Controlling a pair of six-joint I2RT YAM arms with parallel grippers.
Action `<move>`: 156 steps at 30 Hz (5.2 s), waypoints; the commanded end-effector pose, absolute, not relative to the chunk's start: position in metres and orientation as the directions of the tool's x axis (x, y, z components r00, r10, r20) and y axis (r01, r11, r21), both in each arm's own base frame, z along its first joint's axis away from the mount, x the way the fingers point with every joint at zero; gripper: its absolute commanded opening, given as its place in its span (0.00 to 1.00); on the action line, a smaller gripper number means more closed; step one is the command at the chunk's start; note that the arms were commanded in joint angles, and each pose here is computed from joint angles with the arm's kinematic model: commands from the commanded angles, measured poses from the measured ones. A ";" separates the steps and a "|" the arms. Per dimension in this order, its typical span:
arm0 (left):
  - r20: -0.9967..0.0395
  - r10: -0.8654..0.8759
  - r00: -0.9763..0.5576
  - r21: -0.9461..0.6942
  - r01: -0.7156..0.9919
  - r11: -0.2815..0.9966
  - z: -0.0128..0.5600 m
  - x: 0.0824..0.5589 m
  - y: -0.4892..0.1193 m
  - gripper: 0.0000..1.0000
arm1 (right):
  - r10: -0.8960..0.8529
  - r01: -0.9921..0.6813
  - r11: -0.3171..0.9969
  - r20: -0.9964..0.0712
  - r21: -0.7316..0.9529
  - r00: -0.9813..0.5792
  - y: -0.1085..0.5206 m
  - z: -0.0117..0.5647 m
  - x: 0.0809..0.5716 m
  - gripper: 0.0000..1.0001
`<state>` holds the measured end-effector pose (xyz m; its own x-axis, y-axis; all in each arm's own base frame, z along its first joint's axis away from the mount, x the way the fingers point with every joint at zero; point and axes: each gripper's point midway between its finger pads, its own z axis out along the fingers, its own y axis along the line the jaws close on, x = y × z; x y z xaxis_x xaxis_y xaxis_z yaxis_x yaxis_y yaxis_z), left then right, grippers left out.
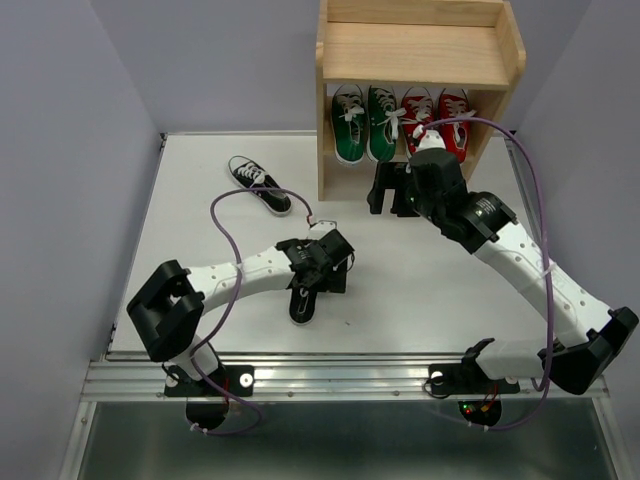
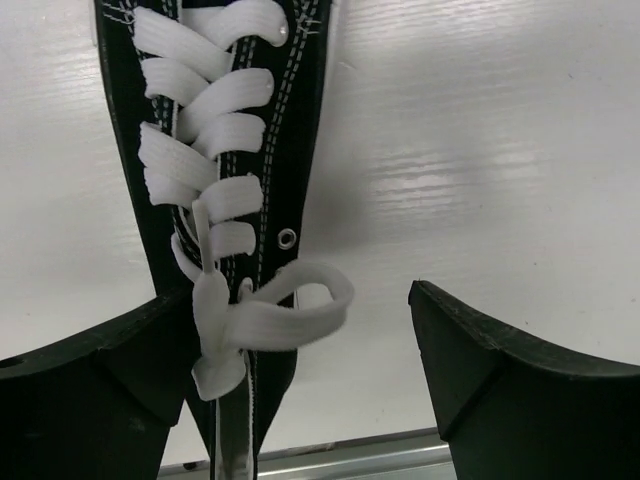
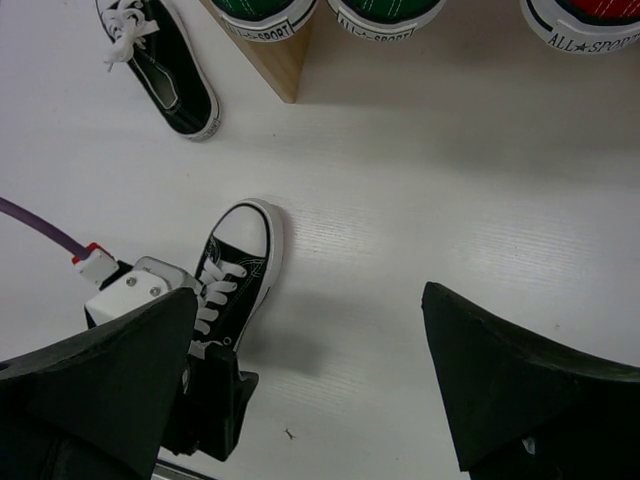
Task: Place and organize the shoes onto the shoe shelf
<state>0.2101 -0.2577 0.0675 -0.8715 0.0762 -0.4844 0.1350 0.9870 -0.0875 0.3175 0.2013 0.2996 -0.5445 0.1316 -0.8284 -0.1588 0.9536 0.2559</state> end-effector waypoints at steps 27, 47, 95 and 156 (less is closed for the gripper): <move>-0.379 0.005 -0.925 0.025 -0.005 1.000 0.046 0.156 -0.218 0.50 | 0.144 -0.157 0.952 -0.839 0.262 -0.524 0.196 0.305 0.314 1.00; -0.624 -0.029 -0.781 -0.202 0.125 0.971 0.233 0.179 -0.222 0.00 | 0.224 -0.005 0.969 -0.886 0.247 -0.406 0.172 0.332 0.333 1.00; -0.963 -0.253 -0.095 -0.271 0.323 0.907 0.537 0.345 -0.277 0.00 | 0.423 0.105 0.906 -0.889 0.410 -0.174 0.124 0.417 0.310 1.00; -0.953 -0.301 0.035 -0.285 0.234 0.930 0.539 0.423 -0.290 0.00 | 0.461 0.078 0.886 -0.847 0.458 -0.265 0.139 0.394 0.302 1.00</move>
<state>0.4294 -0.3104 0.4591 -0.1504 -0.1226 -0.9810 0.2299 0.9607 -0.1554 0.3065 0.1410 0.3832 -0.2933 0.4281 -0.8548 0.0899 0.9025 0.4212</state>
